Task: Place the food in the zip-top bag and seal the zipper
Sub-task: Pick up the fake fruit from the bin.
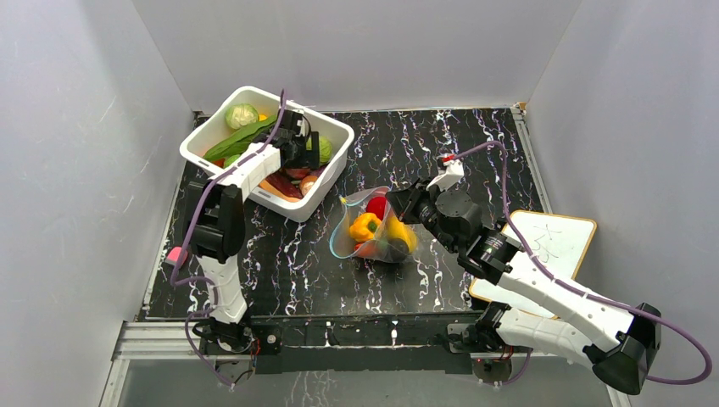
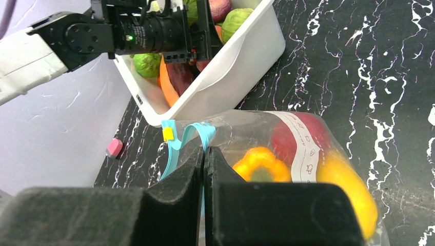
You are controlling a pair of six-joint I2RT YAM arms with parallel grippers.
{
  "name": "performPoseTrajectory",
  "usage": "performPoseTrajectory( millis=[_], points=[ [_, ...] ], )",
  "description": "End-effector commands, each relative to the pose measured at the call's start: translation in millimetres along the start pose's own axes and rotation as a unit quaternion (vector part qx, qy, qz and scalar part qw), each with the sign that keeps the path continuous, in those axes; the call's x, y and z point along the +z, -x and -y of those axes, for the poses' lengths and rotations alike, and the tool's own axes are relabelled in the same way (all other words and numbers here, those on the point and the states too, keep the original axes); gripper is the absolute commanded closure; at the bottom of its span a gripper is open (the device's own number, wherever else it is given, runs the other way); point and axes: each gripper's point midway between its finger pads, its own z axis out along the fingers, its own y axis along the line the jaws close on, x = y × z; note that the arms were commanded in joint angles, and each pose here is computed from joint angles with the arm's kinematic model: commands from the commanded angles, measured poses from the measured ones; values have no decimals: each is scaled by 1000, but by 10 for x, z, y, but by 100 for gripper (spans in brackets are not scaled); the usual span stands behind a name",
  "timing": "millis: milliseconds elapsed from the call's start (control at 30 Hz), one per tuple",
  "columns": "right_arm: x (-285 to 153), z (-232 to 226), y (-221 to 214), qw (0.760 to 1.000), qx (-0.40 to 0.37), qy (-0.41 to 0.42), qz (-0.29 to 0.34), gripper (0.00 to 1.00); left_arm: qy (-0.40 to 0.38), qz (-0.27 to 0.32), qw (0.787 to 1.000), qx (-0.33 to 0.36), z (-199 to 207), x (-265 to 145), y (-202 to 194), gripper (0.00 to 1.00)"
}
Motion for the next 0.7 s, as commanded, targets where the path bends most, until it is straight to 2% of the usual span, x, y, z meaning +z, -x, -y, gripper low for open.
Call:
performPoseTrajectory(
  millis=[0, 200, 333, 667],
  points=[
    [-73, -178, 308, 999, 18, 24, 40, 100, -12, -7, 1000, 9, 26, 70, 7, 13],
    [-62, -195, 310, 999, 11, 25, 35, 100, -25, -15, 999, 27, 48, -7, 8, 33],
    [-55, -213, 317, 999, 14, 27, 35, 100, -22, -8, 999, 31, 14, -165, 45, 40],
    [22, -218, 146, 999, 27, 31, 8, 100, -71, 41, 996, 29, 112, -785, 240, 44]
  ],
)
